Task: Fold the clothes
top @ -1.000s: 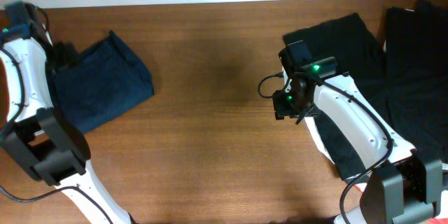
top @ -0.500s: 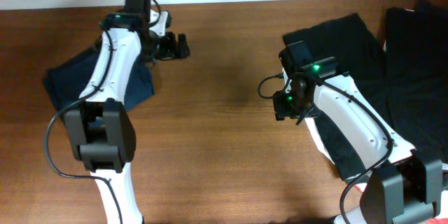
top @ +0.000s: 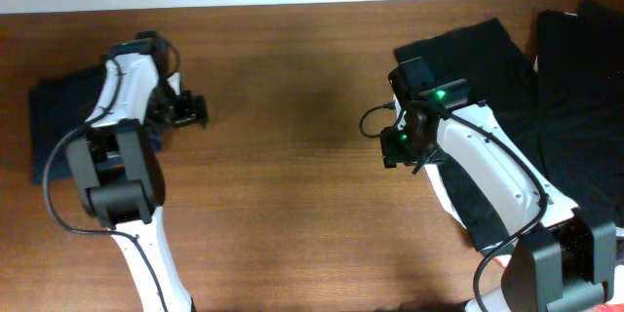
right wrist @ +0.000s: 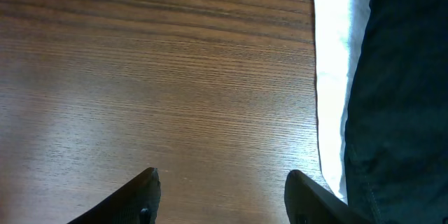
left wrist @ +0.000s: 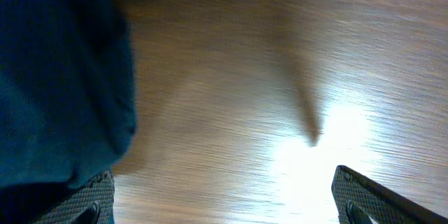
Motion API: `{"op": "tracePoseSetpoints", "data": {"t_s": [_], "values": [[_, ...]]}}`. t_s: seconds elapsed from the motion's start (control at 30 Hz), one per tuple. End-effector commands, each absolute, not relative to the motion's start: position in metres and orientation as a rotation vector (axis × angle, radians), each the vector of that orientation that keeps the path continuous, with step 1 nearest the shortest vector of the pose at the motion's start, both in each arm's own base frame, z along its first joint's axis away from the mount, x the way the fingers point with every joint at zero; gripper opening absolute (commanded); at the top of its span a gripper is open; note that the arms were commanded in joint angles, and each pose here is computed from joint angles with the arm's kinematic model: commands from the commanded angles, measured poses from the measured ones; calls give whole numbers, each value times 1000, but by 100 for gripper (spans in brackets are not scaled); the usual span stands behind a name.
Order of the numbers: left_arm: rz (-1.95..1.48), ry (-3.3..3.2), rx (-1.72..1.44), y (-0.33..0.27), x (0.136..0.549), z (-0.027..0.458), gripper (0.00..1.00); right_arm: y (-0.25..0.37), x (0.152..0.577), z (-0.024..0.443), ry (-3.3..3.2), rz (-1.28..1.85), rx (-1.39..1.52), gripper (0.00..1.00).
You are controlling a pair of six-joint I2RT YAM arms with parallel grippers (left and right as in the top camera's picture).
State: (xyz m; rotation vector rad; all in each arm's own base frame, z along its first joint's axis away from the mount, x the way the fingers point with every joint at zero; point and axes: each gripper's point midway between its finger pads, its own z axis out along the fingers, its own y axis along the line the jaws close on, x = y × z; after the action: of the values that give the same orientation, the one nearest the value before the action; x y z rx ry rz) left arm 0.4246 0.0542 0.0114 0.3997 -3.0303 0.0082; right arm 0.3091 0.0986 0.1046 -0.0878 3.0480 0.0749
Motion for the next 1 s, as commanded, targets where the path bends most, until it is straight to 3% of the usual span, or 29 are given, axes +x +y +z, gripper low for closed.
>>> {"op": "tracePoseSetpoints", "data": {"t_s": [0.0, 0.23, 0.33, 0.47, 0.6, 0.77, 0.97], "values": [[-107, -2983, 460, 81, 412, 11, 99, 97, 313, 119, 3004, 79, -62, 61], [-259, -2941, 497, 98, 402, 14, 99, 97, 314, 118, 3004, 79, -62, 66], [-41, -2978, 383, 63, 408, 21, 99, 97, 317, 119, 2996, 122, 14, 81], [-58, -3069, 163, 1, 418, 50, 99, 90, 334, 121, 2958, 296, 83, 99], [-90, -2943, -28, -51, 382, 55, 99, 69, 319, 108, 3061, 318, 131, 99], [-150, -2752, -39, -67, 331, 72, 99, 59, 278, 108, 3233, 294, 201, 99], [-152, -2843, -85, -86, 319, 116, 99, 57, 259, 121, 3229, 293, 198, 99]]}}
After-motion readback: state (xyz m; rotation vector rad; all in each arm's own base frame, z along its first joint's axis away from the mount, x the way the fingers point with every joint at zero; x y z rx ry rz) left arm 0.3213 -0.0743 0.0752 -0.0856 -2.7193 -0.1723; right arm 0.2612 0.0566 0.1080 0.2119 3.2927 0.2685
